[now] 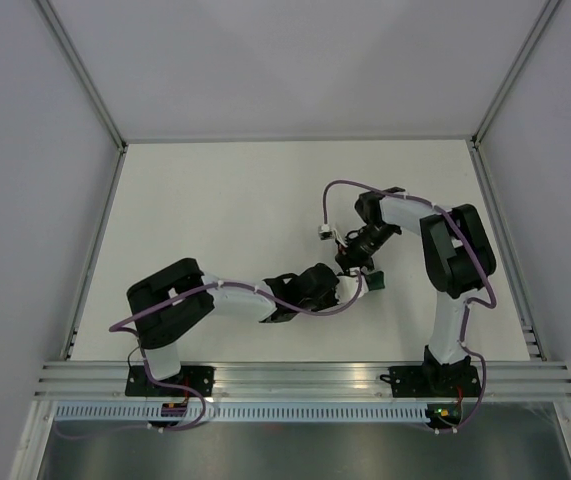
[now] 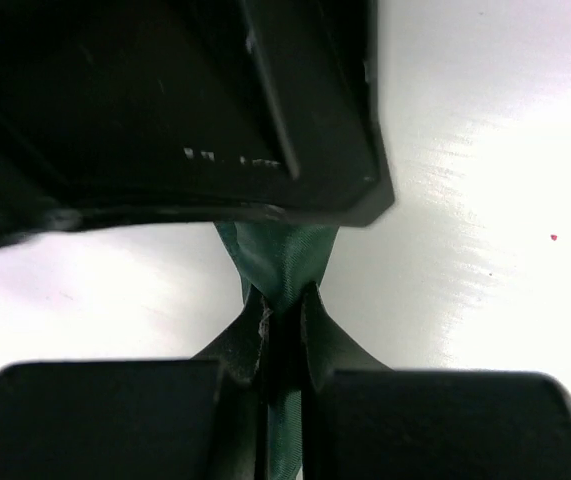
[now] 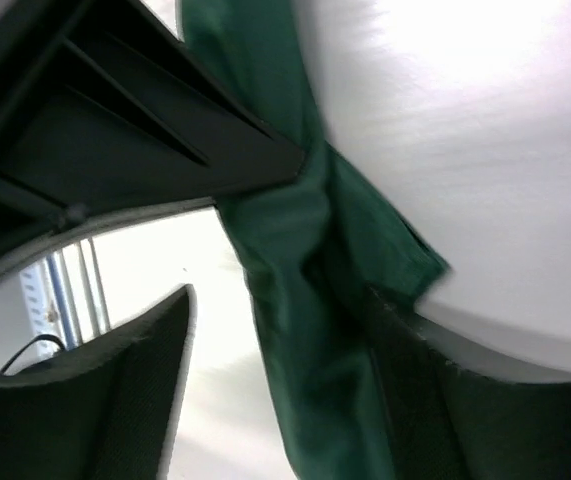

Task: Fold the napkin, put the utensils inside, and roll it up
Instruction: Roll the napkin at the center of the board.

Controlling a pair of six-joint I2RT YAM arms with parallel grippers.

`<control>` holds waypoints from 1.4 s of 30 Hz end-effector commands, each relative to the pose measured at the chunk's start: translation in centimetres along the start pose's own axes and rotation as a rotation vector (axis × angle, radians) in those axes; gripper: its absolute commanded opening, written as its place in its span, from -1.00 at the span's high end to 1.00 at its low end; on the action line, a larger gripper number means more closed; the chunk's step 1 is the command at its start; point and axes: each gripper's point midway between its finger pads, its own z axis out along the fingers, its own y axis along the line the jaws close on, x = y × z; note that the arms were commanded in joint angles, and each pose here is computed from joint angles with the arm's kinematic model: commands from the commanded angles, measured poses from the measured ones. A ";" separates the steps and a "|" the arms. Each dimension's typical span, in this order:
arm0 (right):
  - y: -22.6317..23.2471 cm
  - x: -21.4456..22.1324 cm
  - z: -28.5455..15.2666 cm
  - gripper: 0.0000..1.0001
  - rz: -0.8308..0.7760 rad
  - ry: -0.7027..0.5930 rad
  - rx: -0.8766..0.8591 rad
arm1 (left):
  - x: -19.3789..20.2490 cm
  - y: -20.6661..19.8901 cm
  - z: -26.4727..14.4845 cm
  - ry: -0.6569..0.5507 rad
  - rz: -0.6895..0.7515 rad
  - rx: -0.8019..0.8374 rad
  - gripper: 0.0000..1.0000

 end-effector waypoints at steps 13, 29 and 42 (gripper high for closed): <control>-4.9 -3.0 -11.6 -0.82 -0.133 -0.297 0.395 | 2.9 -2.6 0.8 0.139 -0.197 0.229 0.92; -0.3 -1.7 -13.3 -0.73 -0.313 -0.447 0.605 | 4.9 -2.4 1.0 0.276 -0.440 0.514 0.85; 0.6 -0.4 -7.5 -0.74 -0.541 -0.264 0.726 | 4.8 -2.6 1.4 0.339 -0.585 0.713 0.81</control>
